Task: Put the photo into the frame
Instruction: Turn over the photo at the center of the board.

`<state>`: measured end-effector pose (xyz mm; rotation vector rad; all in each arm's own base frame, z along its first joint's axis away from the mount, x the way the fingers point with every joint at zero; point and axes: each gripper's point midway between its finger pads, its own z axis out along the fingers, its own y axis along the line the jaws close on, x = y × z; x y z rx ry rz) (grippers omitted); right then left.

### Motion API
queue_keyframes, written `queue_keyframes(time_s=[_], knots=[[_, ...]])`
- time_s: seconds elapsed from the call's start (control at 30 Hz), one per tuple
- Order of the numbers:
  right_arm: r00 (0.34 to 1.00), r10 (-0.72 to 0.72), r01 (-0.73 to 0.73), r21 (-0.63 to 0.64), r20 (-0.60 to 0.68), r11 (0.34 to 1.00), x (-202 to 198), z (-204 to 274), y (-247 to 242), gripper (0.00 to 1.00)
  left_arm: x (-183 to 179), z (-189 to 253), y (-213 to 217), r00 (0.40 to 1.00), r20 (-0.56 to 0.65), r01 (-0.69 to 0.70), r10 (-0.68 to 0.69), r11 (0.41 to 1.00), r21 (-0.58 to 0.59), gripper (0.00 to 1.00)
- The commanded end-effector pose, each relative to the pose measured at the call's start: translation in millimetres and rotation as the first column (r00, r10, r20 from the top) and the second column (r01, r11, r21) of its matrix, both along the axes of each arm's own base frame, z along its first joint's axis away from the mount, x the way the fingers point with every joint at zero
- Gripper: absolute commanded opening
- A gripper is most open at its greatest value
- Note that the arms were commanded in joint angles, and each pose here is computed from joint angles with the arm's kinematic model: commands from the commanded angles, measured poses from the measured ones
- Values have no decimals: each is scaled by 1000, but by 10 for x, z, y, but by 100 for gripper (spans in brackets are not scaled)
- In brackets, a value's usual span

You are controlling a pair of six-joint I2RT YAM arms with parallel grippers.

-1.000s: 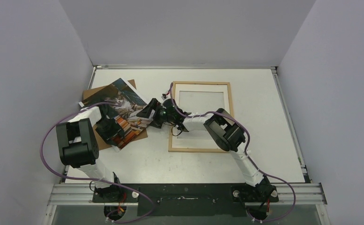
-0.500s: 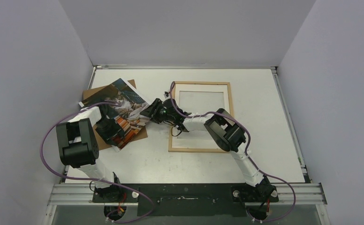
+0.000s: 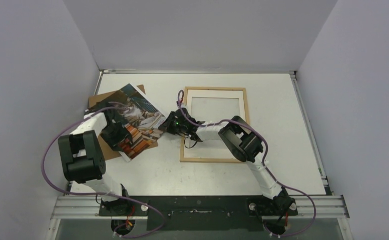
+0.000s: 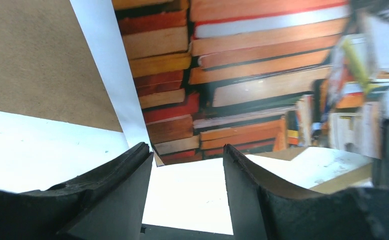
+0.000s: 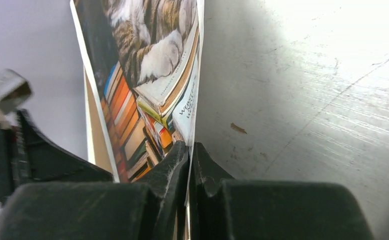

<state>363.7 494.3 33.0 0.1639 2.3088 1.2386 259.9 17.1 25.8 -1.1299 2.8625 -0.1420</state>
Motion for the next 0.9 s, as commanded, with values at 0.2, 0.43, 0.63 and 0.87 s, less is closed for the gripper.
queue_keyframes(time_s=[0.2,0.43,0.63,0.87], knots=[[940,64,-76,23,336,997,61,1153,32,0,451,916,65,963,268,27,-38,999,42,73],[891,98,-69,-83,444,994,-127,1602,-315,0,660,1451,8,872,480,86,-99,995,48,97],[872,175,-60,-255,457,965,-426,1585,-678,0,885,1887,-311,785,620,130,-24,983,-127,95],[853,288,-43,-493,435,869,-841,1491,-1065,0,1109,2330,-893,715,699,218,24,942,-256,91]])
